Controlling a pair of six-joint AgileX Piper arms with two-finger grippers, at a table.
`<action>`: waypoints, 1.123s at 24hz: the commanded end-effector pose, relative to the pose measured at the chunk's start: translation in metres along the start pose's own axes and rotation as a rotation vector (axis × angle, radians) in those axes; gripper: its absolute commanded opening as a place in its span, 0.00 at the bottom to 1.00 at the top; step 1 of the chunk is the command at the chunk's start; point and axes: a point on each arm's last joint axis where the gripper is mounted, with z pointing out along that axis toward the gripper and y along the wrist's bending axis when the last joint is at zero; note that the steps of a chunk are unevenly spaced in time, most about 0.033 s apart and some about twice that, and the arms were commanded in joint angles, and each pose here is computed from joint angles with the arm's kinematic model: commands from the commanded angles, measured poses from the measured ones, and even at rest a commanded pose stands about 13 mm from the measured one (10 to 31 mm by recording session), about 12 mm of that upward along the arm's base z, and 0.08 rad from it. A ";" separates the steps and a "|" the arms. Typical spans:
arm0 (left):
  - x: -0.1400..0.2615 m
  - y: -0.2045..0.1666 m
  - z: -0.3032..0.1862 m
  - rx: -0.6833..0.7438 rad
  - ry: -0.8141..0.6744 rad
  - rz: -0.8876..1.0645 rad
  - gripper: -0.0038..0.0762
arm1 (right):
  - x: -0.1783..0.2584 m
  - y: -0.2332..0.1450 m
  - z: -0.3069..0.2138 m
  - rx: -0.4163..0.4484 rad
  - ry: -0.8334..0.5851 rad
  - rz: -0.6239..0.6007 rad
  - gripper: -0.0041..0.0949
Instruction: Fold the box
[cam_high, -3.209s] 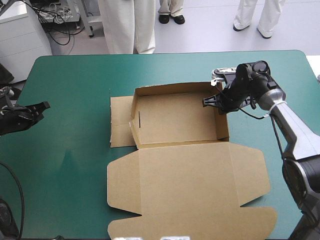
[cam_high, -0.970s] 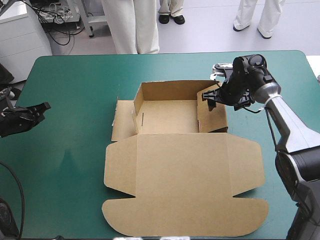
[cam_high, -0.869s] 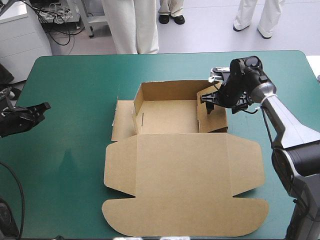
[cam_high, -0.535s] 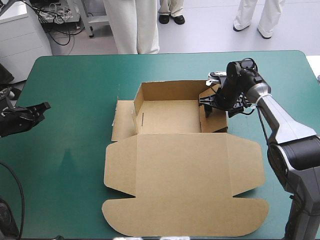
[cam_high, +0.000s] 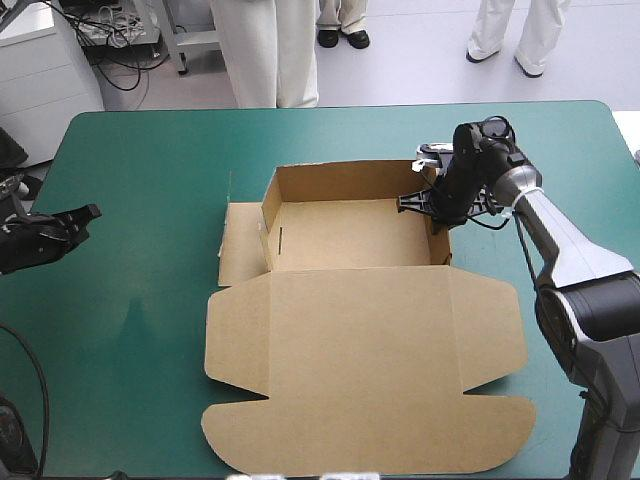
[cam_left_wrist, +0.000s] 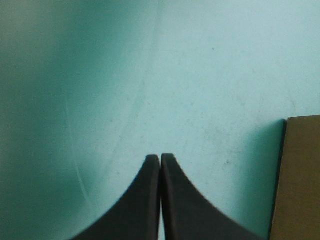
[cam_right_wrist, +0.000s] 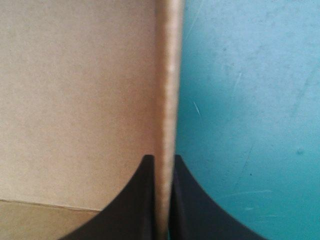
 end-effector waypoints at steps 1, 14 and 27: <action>-0.011 -0.008 -0.015 0.019 -0.094 -0.013 0.03 | 0.006 0.004 -0.057 -0.039 -0.124 -0.030 0.02; -0.009 -0.008 -0.015 0.016 -0.072 0.002 0.03 | 0.079 0.011 -0.221 -0.129 -0.556 -0.217 0.02; -0.003 -0.011 -0.015 0.052 -0.015 0.143 0.18 | 0.072 0.017 -0.222 -0.190 -0.618 -0.201 0.02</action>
